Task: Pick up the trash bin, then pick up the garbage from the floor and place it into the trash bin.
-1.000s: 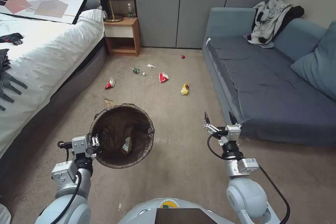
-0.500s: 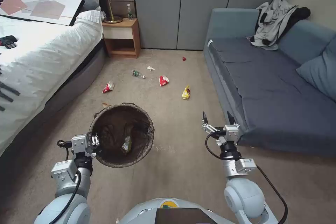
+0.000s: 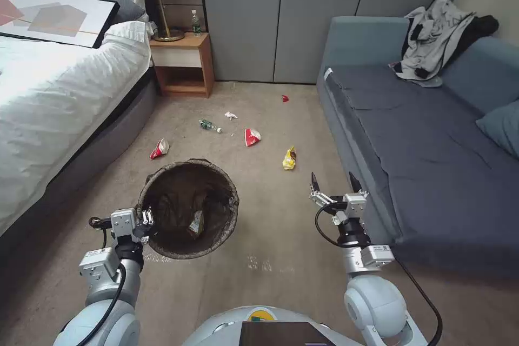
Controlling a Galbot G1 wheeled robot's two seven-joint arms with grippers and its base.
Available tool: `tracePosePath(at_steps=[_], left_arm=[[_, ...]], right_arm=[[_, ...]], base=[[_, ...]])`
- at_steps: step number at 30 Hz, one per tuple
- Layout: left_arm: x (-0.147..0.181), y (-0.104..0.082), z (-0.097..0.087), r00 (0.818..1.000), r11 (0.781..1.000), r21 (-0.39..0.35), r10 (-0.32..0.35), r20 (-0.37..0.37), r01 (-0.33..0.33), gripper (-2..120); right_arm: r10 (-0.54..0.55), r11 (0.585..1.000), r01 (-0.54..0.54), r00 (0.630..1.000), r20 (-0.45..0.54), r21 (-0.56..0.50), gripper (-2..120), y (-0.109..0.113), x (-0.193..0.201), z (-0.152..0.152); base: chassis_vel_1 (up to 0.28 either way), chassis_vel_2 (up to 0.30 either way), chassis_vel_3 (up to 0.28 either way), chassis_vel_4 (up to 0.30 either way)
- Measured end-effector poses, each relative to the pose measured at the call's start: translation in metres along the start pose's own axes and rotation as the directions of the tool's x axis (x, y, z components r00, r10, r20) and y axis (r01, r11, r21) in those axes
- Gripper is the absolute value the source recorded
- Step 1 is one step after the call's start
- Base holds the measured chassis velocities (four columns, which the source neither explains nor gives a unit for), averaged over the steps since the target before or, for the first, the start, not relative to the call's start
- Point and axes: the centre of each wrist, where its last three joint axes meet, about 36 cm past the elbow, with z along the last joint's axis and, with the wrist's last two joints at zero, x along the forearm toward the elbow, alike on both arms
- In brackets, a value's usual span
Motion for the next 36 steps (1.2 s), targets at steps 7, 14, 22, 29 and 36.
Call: tracePosePath(at_steps=[7,14,22,29,36], left_arm=[[0.0002,0.0002,0.0002,1.000,1.000,-0.001,-0.001,-0.001,0.001,3],[0.0001,-0.0003,0.0001,1.000,1.000,0.000,-0.001,0.000,0.001,3],[-0.0002,0.0002,-0.0002,1.000,1.000,-0.001,-0.002,0.002,0.002,3],[-0.0005,-0.0002,-0.0005,1.000,1.000,0.002,-0.001,0.003,0.001,3],[-0.0004,-0.0003,-0.0004,1.000,1.000,0.004,-0.001,0.002,0.001,3]], right_arm=[[0.002,1.000,-0.002,1.000,0.002,-0.002,100,0.0007,0.0002,0.0006],[0.001,1.000,-0.001,1.000,0.002,-0.004,100,0.0018,0.0009,0.0015],[-0.003,1.000,0.003,1.000,0.004,-0.003,100,0.0033,0.0019,0.0021],[-0.007,1.000,0.007,1.000,0.011,-0.005,100,0.0037,0.0021,0.0040],[-0.007,1.000,0.007,1.000,0.000,0.006,100,0.0001,0.0013,0.0057]], base=[[-0.212,0.215,0.208,-0.214],[-0.221,0.216,0.230,-0.220],[-0.232,0.229,0.225,-0.230],[-0.197,0.202,0.202,-0.190],[-0.065,0.040,0.042,-0.037]])
